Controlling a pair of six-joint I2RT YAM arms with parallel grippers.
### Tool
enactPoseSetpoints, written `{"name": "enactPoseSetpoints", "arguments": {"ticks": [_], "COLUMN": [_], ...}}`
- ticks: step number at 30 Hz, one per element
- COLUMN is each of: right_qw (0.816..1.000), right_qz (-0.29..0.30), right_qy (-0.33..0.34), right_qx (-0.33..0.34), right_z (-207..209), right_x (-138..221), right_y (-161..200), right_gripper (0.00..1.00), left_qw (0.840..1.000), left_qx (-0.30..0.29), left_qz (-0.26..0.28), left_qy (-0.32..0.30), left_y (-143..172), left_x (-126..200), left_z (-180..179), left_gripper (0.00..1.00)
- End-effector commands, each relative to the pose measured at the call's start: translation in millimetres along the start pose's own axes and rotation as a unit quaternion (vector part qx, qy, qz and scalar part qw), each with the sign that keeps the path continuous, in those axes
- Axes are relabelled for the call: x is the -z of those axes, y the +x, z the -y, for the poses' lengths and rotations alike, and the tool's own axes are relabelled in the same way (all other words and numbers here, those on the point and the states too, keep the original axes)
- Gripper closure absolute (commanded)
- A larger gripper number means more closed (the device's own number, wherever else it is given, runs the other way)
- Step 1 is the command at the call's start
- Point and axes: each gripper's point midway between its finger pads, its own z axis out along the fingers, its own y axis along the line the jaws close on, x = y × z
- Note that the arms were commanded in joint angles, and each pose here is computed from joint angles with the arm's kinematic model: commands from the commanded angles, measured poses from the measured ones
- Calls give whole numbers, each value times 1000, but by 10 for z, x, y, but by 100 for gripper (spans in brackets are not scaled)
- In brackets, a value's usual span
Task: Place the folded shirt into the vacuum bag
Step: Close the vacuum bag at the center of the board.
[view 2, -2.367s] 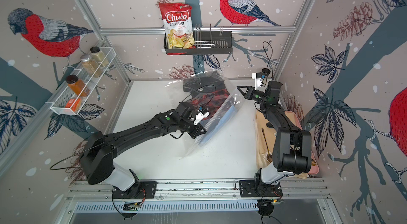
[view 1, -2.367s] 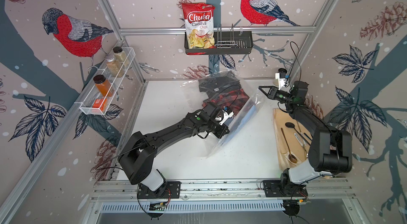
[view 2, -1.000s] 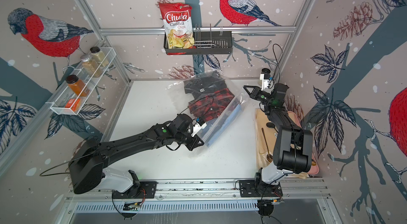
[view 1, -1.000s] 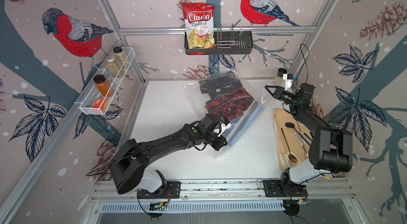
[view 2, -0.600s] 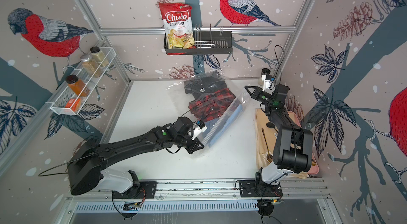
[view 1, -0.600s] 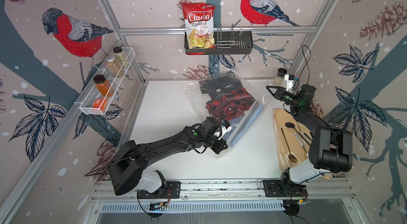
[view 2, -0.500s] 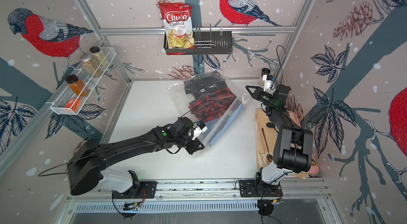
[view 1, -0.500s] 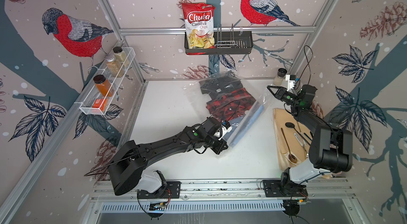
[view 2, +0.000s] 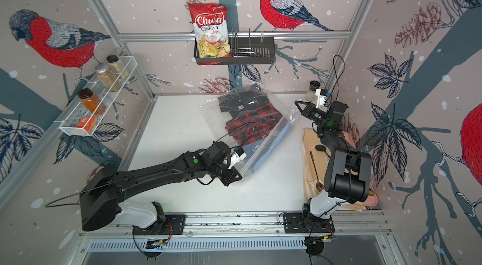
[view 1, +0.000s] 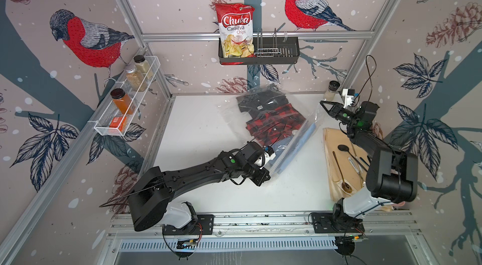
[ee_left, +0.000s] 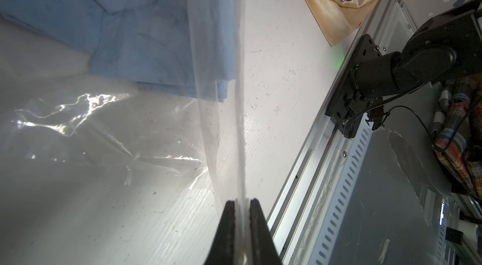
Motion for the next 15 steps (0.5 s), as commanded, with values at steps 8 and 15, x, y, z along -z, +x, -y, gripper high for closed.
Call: {"name": "enactPoseSetpoints", "arguments": {"ticks": [8,15], "right_qw": [993,968], "right_qz": [94,63], "right_qy": [50,240], "right_qx": [41,47], "right_z": [104,376], "right_x": [80,404], "right_y": [-407,-335], "right_gripper": [88,33], "left_qw": [995,998], "left_qx": [32,-19], "left_qz": [-97,-21], "left_qy": [-2,49], "left_y": [350,-321], "left_x": [14,120], "left_z": [42,406], "left_gripper": [97,40]}}
